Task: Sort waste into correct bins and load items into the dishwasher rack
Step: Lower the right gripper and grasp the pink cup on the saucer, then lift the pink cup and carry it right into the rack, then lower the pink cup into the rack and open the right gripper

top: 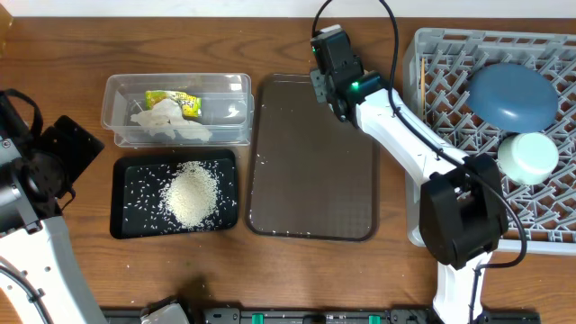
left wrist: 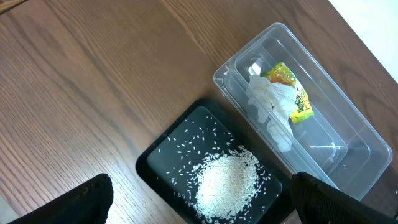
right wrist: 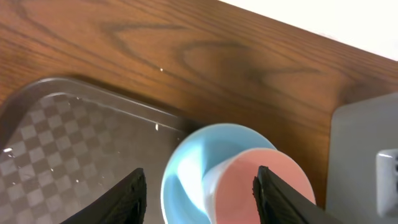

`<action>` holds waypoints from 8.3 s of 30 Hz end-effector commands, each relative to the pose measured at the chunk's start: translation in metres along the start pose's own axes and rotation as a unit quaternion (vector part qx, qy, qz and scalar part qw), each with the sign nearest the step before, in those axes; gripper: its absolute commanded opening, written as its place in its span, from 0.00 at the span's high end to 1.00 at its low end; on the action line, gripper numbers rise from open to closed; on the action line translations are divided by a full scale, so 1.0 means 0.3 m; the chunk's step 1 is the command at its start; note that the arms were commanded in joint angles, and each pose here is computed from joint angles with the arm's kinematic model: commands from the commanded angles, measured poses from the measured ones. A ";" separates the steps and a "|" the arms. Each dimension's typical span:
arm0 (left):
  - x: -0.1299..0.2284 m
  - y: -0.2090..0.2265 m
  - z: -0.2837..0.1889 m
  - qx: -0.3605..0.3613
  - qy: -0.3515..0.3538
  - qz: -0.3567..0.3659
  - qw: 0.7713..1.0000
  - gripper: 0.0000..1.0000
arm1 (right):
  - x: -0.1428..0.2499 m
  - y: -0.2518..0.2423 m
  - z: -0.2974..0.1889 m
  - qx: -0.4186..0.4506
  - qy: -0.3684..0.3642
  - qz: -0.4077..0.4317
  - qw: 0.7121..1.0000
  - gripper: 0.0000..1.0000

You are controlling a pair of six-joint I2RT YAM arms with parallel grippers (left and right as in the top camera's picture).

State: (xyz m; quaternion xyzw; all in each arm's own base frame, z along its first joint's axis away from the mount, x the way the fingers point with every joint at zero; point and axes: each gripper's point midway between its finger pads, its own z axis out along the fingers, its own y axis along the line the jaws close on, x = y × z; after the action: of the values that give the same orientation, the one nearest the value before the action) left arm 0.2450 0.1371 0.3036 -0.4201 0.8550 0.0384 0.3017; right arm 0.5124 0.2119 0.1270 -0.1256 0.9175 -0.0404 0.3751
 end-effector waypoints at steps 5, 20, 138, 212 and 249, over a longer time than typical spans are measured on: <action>-0.008 0.007 -0.001 -0.005 -0.003 -0.001 1.000 0.07 | 0.074 -0.052 0.039 0.023 0.041 -0.010 0.999 0.47; -0.008 0.007 -0.001 -0.005 -0.003 -0.001 1.000 0.07 | 0.160 -0.044 0.062 0.005 0.090 -0.016 0.996 0.64; -0.008 0.007 -0.001 -0.005 -0.003 -0.001 1.000 0.07 | 0.355 -0.693 -0.608 -0.358 0.056 0.336 0.869 0.99; -0.008 0.007 -0.001 -0.005 -0.003 -0.001 1.000 0.07 | 0.786 -0.742 -0.315 -0.156 0.179 0.450 0.861 0.60; -0.008 0.007 -0.001 -0.005 -0.003 -0.001 1.000 0.07 | 0.526 -0.886 -0.612 -0.061 -0.009 0.429 0.901 0.78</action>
State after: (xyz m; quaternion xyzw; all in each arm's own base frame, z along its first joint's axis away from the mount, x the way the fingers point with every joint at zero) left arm 0.2450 0.1371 0.3036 -0.4201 0.8550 0.0384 0.3017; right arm 0.3292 -0.0783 0.1987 0.2254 0.8841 0.2014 0.3564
